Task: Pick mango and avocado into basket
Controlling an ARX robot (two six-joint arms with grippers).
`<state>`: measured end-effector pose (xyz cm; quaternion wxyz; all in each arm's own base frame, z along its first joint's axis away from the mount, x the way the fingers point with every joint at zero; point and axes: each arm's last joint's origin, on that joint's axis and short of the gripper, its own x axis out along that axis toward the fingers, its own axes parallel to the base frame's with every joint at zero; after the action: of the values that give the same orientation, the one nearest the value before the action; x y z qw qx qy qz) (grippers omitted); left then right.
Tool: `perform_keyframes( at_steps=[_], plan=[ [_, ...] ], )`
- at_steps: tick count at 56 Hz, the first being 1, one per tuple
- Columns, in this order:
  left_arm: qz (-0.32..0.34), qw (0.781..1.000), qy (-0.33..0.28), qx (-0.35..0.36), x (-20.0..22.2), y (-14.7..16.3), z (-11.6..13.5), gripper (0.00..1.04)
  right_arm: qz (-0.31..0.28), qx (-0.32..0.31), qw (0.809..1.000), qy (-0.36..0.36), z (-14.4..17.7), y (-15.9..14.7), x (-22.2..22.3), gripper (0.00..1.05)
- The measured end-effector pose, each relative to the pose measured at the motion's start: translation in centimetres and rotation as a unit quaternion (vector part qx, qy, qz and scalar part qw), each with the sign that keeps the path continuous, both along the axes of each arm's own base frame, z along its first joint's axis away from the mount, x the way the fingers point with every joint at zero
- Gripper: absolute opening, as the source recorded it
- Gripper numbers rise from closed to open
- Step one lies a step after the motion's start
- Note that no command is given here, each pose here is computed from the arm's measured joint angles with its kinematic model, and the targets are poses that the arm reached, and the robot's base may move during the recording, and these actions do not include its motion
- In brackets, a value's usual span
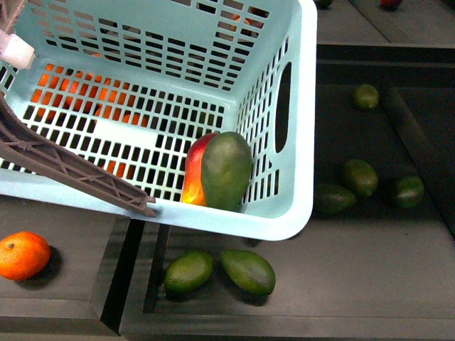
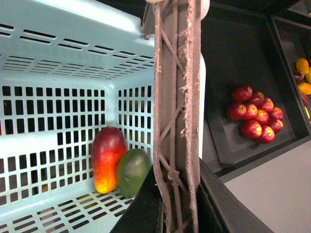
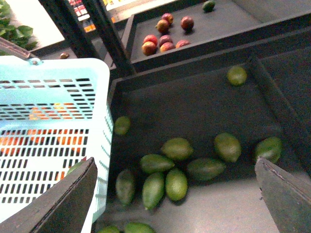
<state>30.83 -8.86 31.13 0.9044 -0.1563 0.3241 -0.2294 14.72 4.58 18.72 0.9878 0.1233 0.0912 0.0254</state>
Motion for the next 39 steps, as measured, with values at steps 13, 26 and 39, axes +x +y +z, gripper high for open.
perform_keyframes(
  at_steps=[13, 26, 39],
  plan=[
    [0.000, 1.000, 0.000, 0.000, 0.0, 0.0, 0.0, 0.11, -0.022, -0.102, 0.991, -0.088, -0.6, -1.8, -1.2, 0.51],
    [-0.001, 1.000, 0.000, 0.000, 0.0, 0.0, 0.0, 0.11, -0.022, -0.120, 0.989, -0.089, -1.5, -3.2, -2.2, 0.02],
    [0.000, 1.000, 0.000, 0.000, 0.0, 0.0, 0.0, 0.11, -0.027, -0.121, 0.988, -0.094, -1.9, -4.5, -2.9, 0.02]
  ],
)
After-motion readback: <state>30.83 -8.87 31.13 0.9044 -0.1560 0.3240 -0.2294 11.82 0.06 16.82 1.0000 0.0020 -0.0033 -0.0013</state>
